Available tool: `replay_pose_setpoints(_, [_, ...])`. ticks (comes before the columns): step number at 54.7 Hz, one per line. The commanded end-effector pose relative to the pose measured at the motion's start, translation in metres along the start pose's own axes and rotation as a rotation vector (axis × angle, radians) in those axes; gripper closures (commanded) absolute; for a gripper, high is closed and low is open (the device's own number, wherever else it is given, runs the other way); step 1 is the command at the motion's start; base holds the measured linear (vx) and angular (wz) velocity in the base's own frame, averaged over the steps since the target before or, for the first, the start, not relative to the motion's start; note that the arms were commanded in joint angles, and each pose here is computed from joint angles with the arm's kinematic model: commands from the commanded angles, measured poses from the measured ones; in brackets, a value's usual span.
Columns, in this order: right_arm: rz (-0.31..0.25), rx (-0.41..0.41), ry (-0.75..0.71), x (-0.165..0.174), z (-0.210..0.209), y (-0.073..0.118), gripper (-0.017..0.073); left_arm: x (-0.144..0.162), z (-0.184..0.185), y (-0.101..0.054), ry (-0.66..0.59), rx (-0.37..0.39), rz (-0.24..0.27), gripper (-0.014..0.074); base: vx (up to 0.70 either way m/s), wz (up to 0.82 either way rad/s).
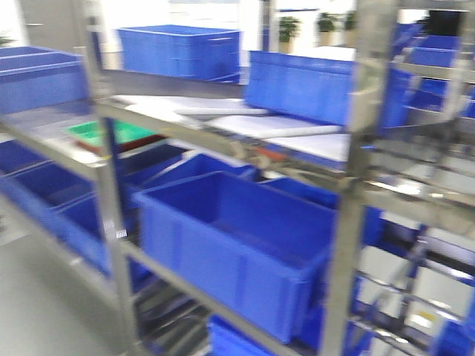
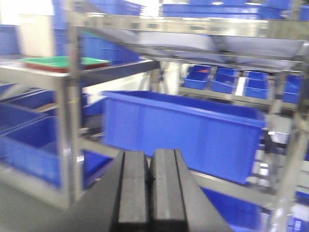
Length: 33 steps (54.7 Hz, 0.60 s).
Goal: Grab orange capacitor from left shelf to right conveyor
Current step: 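Drive the base toward the green conveyor holding the cylinder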
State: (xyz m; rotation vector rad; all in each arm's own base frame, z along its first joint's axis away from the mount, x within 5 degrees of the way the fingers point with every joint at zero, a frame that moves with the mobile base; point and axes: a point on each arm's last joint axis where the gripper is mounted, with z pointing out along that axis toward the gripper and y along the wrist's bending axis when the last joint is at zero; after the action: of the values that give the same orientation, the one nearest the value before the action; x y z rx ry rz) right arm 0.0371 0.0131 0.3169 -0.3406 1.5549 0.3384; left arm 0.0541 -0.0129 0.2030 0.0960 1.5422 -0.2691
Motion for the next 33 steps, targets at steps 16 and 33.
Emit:
replay_pose_setpoints(16, [-0.016, -0.007, -0.104, -0.0156, -0.0014, 0.0007, 0.0566, -0.0176, -0.0021, -0.002, -0.114, 0.017, -0.011, 0.06, -0.15, 0.69])
replay_pose_setpoints(33, [-0.016, -0.007, -0.104, -0.0156, -0.0014, 0.0007, 0.0566, -0.0176, -0.0021, -0.002, -0.114, 0.017, -0.011, 0.06, -0.05, 0.66])
